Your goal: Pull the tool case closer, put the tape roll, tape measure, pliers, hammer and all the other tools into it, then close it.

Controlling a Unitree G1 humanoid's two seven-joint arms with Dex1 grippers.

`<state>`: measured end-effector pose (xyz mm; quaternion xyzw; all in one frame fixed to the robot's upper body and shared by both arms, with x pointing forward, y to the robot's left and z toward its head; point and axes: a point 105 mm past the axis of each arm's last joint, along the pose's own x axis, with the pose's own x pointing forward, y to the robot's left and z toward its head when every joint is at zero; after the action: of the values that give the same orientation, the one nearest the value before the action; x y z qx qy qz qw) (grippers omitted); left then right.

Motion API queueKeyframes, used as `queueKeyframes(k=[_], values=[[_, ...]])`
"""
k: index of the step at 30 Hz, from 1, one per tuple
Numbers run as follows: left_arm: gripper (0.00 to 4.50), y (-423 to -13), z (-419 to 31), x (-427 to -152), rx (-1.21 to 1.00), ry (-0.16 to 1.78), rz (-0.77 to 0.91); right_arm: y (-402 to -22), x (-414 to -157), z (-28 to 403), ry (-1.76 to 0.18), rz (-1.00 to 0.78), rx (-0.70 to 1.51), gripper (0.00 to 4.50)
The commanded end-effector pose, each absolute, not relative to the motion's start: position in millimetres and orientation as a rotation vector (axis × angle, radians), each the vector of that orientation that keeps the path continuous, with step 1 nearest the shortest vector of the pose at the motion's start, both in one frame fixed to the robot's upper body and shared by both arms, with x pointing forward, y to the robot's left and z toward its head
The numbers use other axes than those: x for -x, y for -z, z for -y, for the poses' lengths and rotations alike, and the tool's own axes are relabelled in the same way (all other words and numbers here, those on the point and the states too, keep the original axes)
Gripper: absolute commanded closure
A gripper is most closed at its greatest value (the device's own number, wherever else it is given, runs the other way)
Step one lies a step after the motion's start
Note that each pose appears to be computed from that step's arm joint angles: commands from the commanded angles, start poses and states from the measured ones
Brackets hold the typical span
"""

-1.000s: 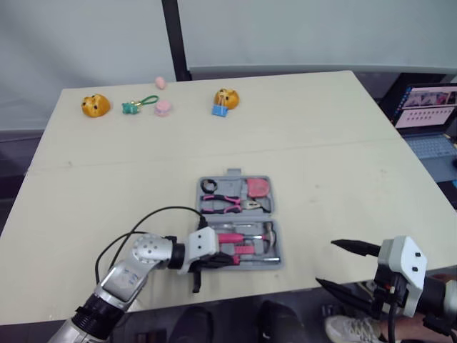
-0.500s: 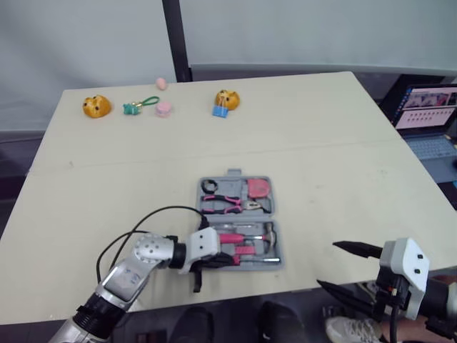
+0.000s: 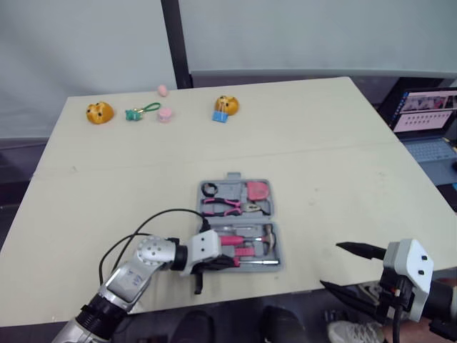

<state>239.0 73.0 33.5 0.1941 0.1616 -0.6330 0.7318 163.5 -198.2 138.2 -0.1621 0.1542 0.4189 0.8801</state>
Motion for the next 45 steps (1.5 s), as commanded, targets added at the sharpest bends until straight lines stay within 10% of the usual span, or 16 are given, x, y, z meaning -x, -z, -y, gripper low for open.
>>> queueKeyframes(k=[1, 8, 14, 24, 45], values=[[4.41, -21.8, -97.4, -236.7, -0.286, 1.305, -0.494, -148.2, -162.5, 196.3, -0.877, -0.284, 0.373, 0.00], [4.41, -121.1, -136.8, -254.0, -0.006, 1.198, -0.401, -152.9, -170.6, 202.2, -0.855, -0.310, 0.381, 0.00], [4.41, -124.6, -187.7, -232.1, -0.041, 1.115, -0.527, -143.2, -177.7, 208.3, -0.838, -0.386, 0.331, 0.00], [4.50, -89.0, -230.9, -206.8, -0.028, 0.957, -0.634, -127.1, -188.0, 212.4, -0.782, -0.394, 0.237, 4.47], [4.50, -55.2, -195.4, -301.4, -0.217, 0.946, -0.547, -100.2, -278.2, 202.2, -0.652, -0.576, 0.371, 4.47]])
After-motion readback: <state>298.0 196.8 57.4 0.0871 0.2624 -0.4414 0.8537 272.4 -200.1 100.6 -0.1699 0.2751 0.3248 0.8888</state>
